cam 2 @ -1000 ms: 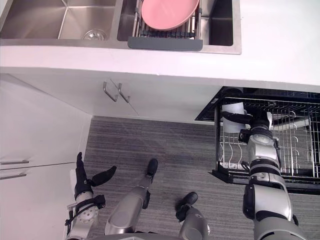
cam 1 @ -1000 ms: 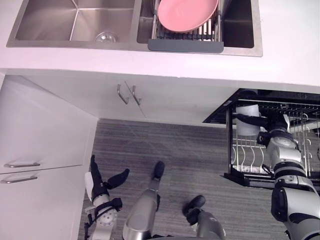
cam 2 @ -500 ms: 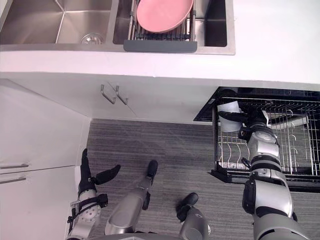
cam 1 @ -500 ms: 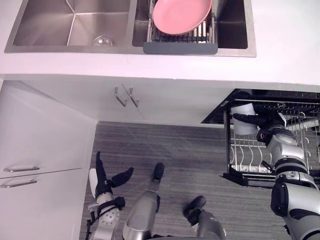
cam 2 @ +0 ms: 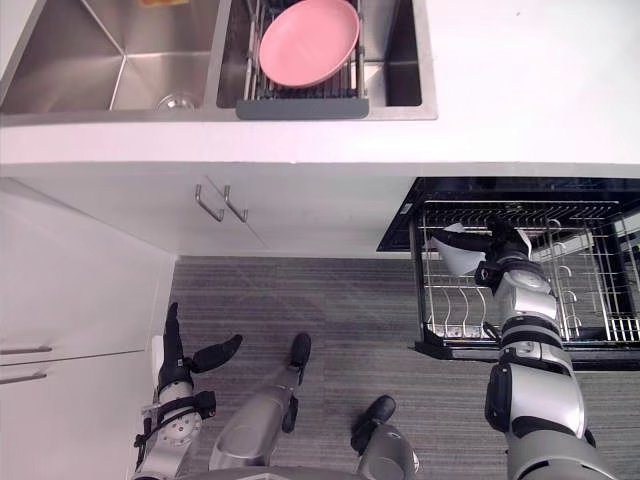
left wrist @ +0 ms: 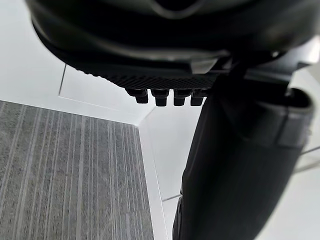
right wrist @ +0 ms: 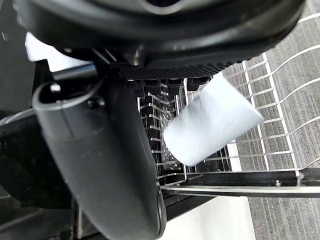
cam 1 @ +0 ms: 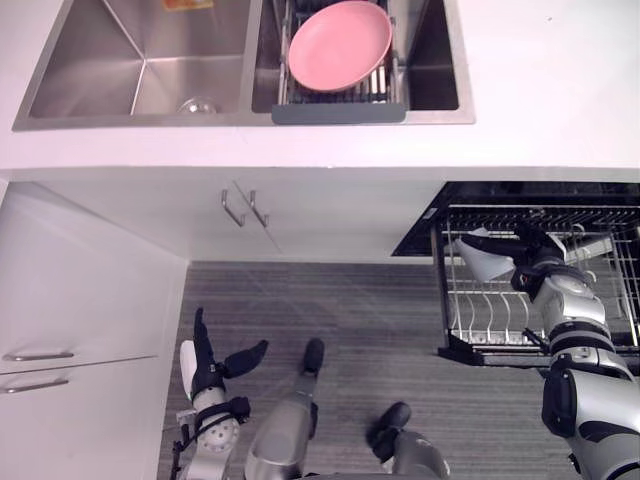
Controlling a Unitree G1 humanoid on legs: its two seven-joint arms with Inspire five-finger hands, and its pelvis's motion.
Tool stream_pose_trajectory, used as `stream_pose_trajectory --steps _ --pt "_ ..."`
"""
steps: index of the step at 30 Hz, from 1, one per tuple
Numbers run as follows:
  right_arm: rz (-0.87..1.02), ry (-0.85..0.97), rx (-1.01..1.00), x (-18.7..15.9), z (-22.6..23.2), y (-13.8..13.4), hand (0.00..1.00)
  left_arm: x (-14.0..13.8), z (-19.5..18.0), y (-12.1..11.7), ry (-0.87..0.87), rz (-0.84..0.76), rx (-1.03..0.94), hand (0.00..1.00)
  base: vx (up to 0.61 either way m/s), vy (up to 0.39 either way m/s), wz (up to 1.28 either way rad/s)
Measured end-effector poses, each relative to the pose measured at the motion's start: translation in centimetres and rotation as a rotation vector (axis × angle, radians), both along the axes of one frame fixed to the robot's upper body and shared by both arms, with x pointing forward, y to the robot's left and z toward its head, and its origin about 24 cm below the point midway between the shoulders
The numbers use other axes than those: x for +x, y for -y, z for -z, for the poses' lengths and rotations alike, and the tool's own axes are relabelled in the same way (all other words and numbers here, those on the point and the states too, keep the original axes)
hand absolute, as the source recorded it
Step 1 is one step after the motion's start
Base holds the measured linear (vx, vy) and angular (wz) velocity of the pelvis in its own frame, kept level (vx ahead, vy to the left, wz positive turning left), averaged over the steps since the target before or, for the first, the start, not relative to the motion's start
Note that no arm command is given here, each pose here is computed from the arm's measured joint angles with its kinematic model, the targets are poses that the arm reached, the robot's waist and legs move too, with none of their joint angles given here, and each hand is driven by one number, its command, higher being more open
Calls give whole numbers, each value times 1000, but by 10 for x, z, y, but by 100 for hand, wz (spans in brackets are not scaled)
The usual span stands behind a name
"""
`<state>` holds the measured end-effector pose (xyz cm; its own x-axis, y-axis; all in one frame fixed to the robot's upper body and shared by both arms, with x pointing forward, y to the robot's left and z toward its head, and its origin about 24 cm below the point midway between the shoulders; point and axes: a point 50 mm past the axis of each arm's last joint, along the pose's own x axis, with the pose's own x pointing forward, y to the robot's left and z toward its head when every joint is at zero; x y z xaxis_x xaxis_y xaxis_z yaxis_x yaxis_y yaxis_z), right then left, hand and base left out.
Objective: Walk over to the sink, pick up the cup, carry it to the dishwasher, place the cup inside the dishwasher, then close the dishwasher door
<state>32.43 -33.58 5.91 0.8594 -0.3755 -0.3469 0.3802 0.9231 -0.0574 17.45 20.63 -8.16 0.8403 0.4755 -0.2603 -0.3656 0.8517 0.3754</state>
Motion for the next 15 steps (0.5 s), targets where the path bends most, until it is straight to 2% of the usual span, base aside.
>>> stream_pose_trajectory --steps 2,4,5,7,10,13,15 --pt "-18 23 -41 -5 5 -6 100 -7 5 -1 -29 -11 -4 100 -1 -69 -7" --pt "-39 126 -44 -10 1 -20 100 -17 10 -3 -56 -31 -6 100 20 -71 -8" --pt "-50 245 -12 -24 -4 -35 100 -26 13 -5 -78 -64 -15 100 32 -64 -14" --pt "-58 364 53 -48 -3 -61 100 -43 20 -10 -122 -134 -33 100 59 -61 -14" --pt "-33 456 126 -86 4 -89 100 -66 28 -8 -168 -219 -66 100 39 -31 3" --pt "-8 485 145 -108 9 -96 100 -77 31 -2 -177 -277 -107 100 -71 6 5" --pt "3 535 116 -120 2 -90 100 -80 33 3 -171 -326 -165 100 -149 38 47"
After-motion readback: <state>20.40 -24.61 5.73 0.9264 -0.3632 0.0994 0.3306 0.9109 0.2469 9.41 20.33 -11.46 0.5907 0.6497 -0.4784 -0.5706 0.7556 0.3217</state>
